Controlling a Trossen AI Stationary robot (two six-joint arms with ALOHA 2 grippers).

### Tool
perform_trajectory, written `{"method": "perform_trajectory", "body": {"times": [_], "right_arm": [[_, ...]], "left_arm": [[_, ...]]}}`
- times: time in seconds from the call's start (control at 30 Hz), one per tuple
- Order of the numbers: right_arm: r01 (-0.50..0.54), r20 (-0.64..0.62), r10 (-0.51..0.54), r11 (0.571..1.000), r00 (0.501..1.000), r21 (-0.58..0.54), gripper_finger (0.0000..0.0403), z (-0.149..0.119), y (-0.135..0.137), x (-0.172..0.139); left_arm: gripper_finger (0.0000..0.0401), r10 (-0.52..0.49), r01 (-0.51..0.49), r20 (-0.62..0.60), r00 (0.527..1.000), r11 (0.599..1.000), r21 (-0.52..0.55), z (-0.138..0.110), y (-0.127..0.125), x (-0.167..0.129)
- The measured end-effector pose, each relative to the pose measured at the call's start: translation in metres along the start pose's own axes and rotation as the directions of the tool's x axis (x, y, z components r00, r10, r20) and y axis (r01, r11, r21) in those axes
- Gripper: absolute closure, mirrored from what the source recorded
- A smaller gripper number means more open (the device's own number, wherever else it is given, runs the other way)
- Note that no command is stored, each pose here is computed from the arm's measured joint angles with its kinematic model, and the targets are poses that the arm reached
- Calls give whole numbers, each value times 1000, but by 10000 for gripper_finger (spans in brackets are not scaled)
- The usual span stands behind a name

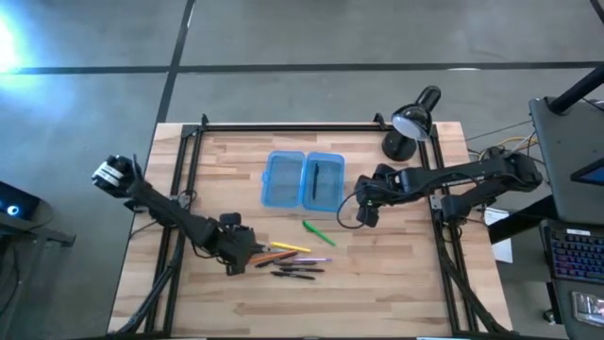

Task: Pick & place school supplies into a supply box
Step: Put the black scissors into the blue box

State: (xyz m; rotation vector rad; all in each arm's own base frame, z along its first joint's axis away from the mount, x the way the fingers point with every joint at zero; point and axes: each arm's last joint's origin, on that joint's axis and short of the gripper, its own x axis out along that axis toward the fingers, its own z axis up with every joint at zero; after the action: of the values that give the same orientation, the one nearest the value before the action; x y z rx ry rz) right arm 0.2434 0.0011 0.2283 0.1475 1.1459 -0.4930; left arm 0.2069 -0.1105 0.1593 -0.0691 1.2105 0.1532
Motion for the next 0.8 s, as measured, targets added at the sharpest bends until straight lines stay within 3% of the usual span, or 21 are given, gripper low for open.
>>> {"method": "perform_trajectory", "body": {"times": [0.5, 0.8], "right_arm": [[7, -17, -7, 1000, 1000, -13, 107, -1, 2, 7], [52, -5, -52, 998, 999, -17, 121, -3, 1, 8]], "left_arm": [[253, 23, -16, -86, 996, 997, 78, -6, -6, 34], [324, 59, -44, -106, 993, 989, 142, -9, -7, 45]]}}
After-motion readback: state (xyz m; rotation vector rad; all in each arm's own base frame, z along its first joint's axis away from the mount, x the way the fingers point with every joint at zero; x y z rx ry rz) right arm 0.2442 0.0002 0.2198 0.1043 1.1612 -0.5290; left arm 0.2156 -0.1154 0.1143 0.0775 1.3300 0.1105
